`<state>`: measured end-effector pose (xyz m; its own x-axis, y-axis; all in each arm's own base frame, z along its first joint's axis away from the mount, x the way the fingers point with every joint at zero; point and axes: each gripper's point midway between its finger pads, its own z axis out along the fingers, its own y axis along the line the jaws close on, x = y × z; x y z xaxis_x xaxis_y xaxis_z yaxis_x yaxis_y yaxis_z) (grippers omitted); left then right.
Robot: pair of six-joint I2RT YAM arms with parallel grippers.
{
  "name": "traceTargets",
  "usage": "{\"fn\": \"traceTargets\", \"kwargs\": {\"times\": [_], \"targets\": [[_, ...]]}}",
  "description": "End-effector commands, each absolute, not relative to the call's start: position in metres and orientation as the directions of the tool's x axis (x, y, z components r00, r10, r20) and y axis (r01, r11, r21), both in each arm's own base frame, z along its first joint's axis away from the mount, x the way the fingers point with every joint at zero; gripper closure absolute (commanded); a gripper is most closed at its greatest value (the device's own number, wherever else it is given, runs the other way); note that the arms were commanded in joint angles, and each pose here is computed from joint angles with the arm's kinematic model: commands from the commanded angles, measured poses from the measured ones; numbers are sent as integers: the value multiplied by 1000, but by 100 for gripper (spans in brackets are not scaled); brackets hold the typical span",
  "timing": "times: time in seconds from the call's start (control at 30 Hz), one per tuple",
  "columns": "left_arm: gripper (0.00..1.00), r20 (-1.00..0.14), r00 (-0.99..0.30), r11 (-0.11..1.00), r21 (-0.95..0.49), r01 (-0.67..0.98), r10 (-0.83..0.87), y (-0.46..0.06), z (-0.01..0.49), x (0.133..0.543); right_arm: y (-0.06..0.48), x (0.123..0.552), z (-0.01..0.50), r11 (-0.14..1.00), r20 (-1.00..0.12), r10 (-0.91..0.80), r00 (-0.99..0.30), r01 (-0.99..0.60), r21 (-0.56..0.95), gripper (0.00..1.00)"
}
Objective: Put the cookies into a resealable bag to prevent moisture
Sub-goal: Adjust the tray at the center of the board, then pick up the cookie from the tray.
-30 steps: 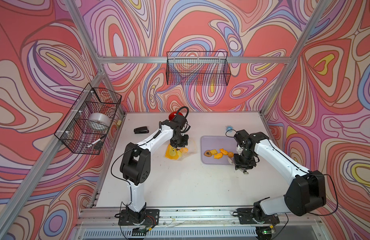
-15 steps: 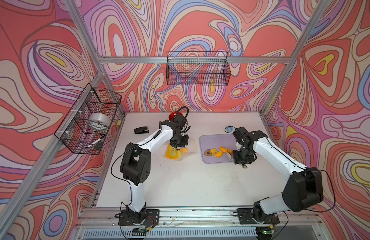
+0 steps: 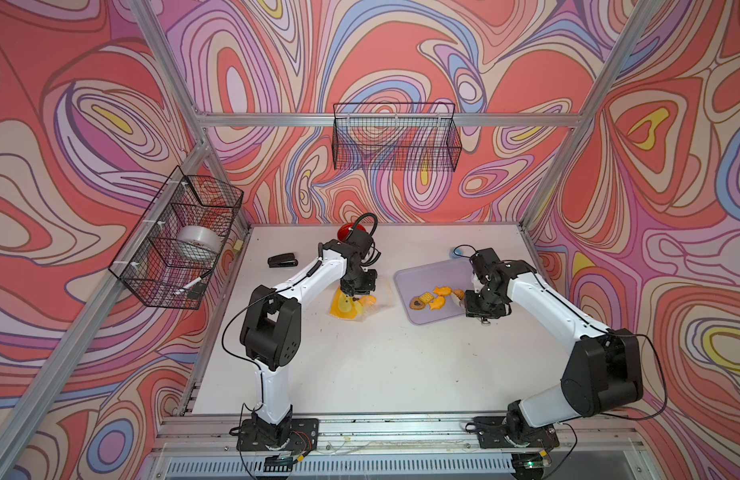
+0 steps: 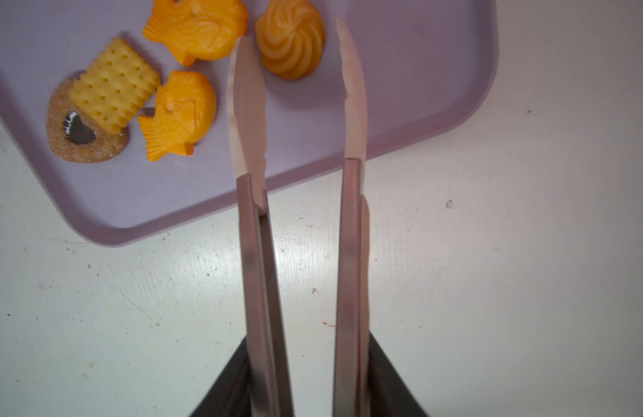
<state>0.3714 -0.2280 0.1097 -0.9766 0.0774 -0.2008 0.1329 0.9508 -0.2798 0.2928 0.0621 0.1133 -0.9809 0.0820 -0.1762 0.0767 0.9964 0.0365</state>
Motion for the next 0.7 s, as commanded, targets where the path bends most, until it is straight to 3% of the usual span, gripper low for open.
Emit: {"fn": "traceTargets", "kwargs": {"times": [0.0, 0.23, 0.47, 0.67], "targets": [[100, -189, -979, 957, -264, 123, 74, -224, 111, 373, 64, 312, 126, 994, -269, 94, -959, 77, 73, 57], [100, -186, -980, 958, -261, 121, 73, -223, 111, 373, 67, 320, 109, 992, -240, 95, -966, 74, 99, 57], [100, -183, -980, 960, -256, 118, 72, -221, 109, 371, 69, 298, 98, 985, -152, 136, -979, 117, 129, 58], [100, -181, -981, 955, -270, 119, 71, -225, 108, 373, 57, 282, 102, 987, -132, 150, -980, 141, 70, 57]]}}
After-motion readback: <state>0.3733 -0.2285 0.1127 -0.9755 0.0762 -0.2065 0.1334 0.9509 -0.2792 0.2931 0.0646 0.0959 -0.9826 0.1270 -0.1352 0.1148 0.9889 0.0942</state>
